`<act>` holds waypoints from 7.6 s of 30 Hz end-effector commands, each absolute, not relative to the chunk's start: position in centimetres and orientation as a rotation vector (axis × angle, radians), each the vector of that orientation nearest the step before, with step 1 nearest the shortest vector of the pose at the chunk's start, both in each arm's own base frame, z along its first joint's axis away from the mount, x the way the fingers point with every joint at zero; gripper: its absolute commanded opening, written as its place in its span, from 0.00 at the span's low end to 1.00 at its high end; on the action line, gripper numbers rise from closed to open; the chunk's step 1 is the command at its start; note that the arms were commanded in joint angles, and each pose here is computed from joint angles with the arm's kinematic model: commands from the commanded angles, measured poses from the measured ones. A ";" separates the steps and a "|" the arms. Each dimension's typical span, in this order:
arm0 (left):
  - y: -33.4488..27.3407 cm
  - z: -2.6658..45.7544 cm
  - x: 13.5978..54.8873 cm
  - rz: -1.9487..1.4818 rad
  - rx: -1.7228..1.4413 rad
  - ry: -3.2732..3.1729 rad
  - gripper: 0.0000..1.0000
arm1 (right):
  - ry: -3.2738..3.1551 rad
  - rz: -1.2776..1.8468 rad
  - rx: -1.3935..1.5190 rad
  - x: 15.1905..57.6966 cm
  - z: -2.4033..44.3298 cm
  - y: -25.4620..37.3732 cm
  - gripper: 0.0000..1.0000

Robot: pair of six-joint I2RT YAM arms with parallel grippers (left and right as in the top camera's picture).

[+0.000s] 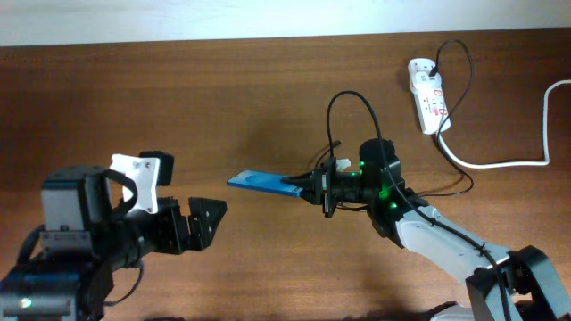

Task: Plug charger to phone and switch on socket

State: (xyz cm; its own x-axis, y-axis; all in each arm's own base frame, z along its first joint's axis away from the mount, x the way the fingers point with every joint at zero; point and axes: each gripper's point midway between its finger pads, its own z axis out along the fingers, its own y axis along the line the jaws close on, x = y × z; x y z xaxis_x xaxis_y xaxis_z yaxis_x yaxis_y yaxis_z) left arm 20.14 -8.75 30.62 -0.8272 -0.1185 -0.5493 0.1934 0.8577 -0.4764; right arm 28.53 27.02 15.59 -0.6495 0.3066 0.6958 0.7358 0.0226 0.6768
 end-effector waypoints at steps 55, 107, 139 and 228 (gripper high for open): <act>-15.1 19.9 33.8 -1.357 -1.357 2.427 0.47 | -1.958 -2.151 -1.127 30.9 22.2 31.3 0.04; -11.8 18.4 35.8 -0.974 -0.954 2.431 0.00 | -2.147 -1.655 -1.341 28.9 13.3 29.9 0.53; -9.5 14.8 31.6 -0.633 -0.586 2.702 0.00 | -3.703 -0.864 -0.682 22.8 25.7 11.2 0.98; -18.8 33.0 34.4 -1.609 0.292 1.935 0.00 | -2.358 -2.438 1.107 17.4 26.9 19.8 0.05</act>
